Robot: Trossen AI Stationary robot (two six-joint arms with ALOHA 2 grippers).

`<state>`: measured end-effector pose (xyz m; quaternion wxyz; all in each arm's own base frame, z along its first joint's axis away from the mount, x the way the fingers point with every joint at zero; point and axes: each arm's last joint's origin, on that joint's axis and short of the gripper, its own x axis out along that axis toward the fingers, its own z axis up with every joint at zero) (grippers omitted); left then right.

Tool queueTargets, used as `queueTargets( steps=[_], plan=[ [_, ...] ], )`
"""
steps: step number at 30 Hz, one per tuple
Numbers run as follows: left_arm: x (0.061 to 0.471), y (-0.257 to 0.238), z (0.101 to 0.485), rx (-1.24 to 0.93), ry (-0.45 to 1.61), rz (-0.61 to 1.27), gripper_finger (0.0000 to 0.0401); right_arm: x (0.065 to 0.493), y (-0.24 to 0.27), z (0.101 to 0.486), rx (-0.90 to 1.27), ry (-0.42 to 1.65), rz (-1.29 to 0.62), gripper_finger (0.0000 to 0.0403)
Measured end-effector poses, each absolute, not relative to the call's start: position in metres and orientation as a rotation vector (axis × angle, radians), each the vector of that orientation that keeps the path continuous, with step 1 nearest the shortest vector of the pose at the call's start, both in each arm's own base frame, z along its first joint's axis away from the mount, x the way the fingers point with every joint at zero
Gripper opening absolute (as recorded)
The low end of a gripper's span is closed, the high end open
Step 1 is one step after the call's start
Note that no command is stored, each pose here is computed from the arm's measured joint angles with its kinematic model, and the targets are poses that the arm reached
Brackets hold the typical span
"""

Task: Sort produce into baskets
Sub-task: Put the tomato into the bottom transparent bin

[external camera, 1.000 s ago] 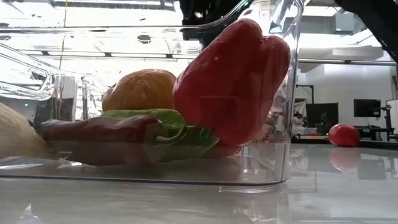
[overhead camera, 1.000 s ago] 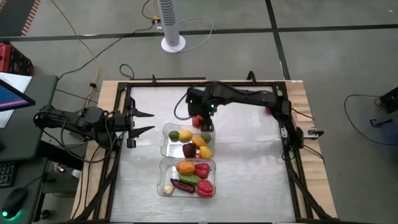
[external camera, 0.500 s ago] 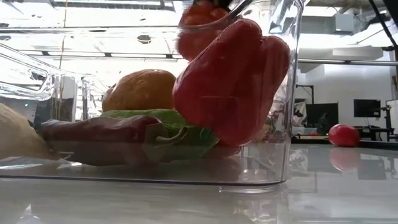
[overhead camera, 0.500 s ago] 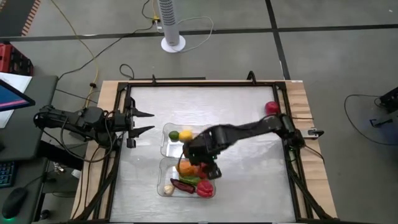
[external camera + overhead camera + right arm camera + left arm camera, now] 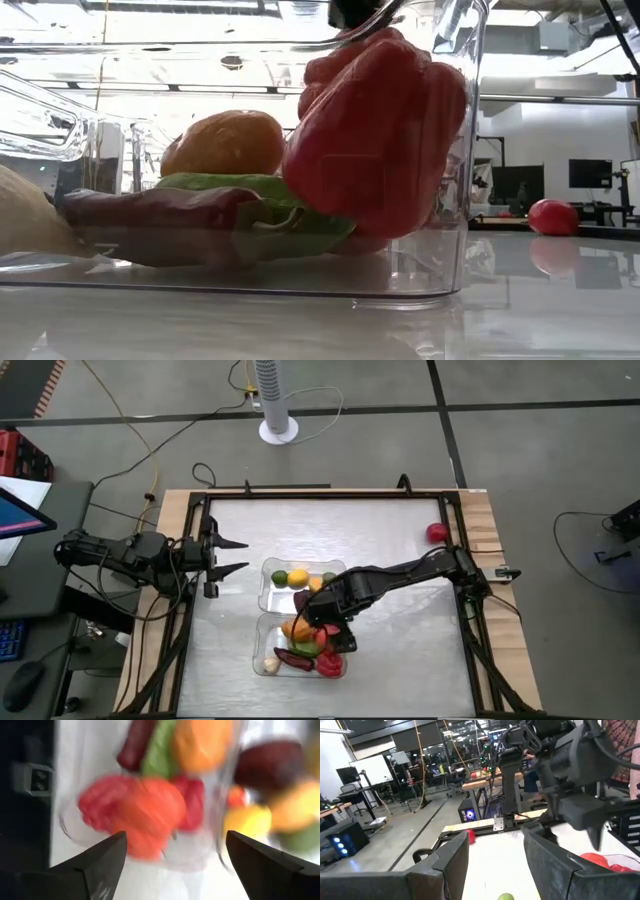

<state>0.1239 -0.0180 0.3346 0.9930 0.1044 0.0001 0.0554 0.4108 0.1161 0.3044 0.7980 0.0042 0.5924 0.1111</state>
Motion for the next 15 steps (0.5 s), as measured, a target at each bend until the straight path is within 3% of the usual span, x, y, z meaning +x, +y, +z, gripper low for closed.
queueTargets(
  steps=[6,15],
  plan=[
    [0.124,-0.018,0.335,0.198,0.0,0.111,0.0178,0.388,0.094,0.307,-0.107,1.472,-0.023,0.0364],
    [0.124,-0.018,0.331,0.183,0.036,0.108,0.0178,0.348,0.053,0.32,-0.098,1.454,-0.245,0.0357]
  ],
)
